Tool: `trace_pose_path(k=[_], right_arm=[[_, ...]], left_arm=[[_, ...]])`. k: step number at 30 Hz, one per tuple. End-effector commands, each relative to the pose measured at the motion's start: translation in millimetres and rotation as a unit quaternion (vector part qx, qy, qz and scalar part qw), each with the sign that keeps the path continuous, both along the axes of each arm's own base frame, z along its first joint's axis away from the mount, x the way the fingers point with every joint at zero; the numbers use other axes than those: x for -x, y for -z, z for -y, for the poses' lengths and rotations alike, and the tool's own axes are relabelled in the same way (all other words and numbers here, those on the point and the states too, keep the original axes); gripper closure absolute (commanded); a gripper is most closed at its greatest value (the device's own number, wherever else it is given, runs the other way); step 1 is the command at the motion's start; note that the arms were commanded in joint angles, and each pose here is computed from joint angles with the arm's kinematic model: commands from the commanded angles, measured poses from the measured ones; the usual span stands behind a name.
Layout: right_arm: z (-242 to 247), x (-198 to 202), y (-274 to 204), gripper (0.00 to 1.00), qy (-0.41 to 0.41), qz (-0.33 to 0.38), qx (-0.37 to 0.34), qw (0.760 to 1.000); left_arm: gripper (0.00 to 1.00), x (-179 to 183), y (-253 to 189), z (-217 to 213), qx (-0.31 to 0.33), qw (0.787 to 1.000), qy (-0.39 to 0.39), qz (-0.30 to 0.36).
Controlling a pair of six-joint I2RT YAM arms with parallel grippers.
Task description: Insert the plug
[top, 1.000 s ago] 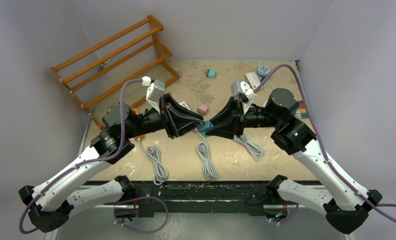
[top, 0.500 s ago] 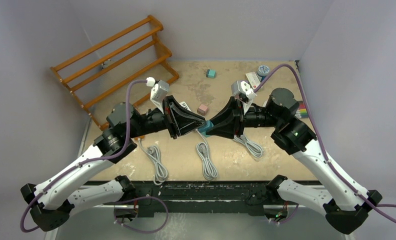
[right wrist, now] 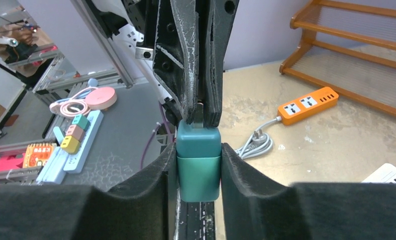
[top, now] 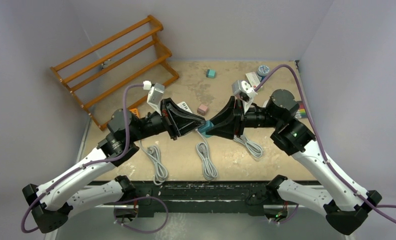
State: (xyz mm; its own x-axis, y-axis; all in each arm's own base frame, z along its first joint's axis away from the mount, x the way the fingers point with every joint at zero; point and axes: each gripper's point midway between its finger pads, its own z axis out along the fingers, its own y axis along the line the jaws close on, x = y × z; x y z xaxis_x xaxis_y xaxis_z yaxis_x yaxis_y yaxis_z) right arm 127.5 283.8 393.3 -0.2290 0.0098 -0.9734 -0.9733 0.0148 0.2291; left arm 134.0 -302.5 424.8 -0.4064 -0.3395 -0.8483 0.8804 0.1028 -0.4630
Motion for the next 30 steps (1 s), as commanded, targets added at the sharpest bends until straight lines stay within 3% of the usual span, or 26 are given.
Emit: trace_pose_path(k=[1,12,15,21,30], right_arm=[[1.9,-2.4,-23.9,0.59,0.017,0.036,-0.043,0.998],[4.9,-18.5,-18.8,0.34,0.073,0.021,-0.051,0.996],[10.6,-24.6,-29.7,0.27,0.110,0.009,-0.098,0.989],[26.5,-30.7,-70.0,0.24,0.154,-0.040,-0.225,0.961],[15.9,-19.3,-106.5,0.20,0.053,-0.100,-0.322,0.940]], left_arm=[[1.00,-12.6,-21.1,-7.7,0.062,0.997,-0.041,-0.011],[1.00,-42.4,-18.0,-31.2,0.100,0.984,-0.147,-0.032],[1.00,-48.1,-27.6,-50.1,0.152,0.971,-0.183,-0.037],[1.00,-43.6,-52.2,-67.3,0.218,0.957,-0.192,-0.019],[1.00,-45.9,-70.1,-77.1,0.297,0.936,-0.187,-0.024]])
